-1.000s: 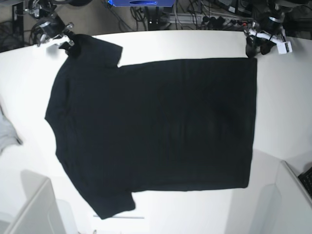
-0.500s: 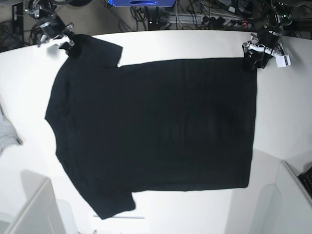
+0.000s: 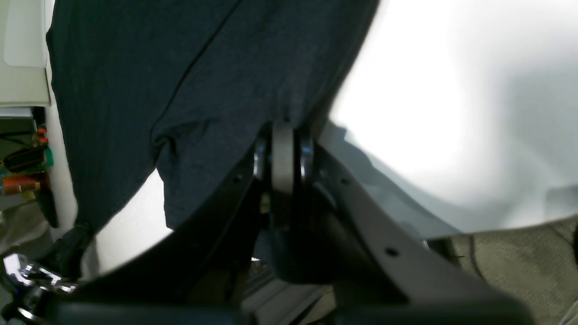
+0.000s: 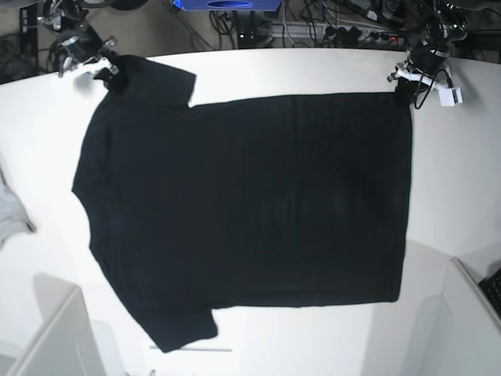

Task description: Fold the T-shirt properly

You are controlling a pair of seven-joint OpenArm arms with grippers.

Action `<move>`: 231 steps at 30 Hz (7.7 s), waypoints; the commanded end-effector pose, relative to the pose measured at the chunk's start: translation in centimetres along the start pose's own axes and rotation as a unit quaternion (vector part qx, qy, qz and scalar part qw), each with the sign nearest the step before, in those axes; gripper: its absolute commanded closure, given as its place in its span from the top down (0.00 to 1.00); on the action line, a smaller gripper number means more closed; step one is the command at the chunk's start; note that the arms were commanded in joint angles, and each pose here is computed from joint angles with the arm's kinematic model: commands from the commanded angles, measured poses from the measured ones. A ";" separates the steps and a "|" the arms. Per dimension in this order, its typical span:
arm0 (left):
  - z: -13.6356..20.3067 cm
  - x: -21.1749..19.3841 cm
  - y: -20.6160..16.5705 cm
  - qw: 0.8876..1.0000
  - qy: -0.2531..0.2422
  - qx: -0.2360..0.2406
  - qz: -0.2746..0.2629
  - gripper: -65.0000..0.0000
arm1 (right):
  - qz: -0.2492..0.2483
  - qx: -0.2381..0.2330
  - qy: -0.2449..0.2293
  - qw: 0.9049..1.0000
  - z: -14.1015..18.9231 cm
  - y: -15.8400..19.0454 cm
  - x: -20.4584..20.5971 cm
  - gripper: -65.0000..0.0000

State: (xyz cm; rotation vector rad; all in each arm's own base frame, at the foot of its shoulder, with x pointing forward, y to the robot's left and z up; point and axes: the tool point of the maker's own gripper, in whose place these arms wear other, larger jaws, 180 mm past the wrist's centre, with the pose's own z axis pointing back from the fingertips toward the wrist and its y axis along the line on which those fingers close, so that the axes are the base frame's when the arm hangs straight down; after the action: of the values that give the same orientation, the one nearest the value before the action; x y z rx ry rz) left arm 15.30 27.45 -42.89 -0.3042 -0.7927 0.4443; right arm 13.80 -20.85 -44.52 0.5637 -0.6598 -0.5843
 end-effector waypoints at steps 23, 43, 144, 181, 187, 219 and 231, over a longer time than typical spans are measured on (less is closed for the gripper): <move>4.0 2.7 -2.2 0.995 -0.020 0.001 -0.093 0.00 | 0.055 0.020 -0.027 0.998 3.0 3.5 2.2 0.00; 3.4 7.9 -5.7 0.989 -0.092 -0.020 -0.116 0.00 | 0.105 0.058 -0.038 0.992 0.9 7.9 9.0 0.00; -2.4 10.2 2.0 0.989 -0.103 0.044 0.096 0.74 | -0.109 -0.126 -0.164 0.972 -4.5 0.9 12.1 0.54; -7.4 9.8 1.0 0.982 -0.080 0.008 0.172 0.19 | -0.128 -0.122 -0.136 0.975 -7.7 0.1 12.8 0.45; -7.7 8.5 1.6 0.981 -0.064 0.013 0.184 0.00 | -0.130 -0.124 -0.139 0.974 -7.5 -0.1 12.9 0.00; -0.9 4.6 3.1 0.996 -0.015 0.065 0.058 0.00 | -0.079 -0.172 -0.145 0.971 -1.4 -2.3 10.4 0.00; 2.2 3.0 3.8 0.996 0.006 0.088 0.024 0.00 | -0.060 -0.201 -0.129 0.969 1.4 -3.4 7.9 0.00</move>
State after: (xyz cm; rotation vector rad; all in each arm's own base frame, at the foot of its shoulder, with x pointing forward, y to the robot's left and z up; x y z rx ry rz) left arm 14.16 31.83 -42.05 -0.1777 -0.7024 0.5686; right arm 16.27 -28.13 -43.63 0.1595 -0.6868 -0.9001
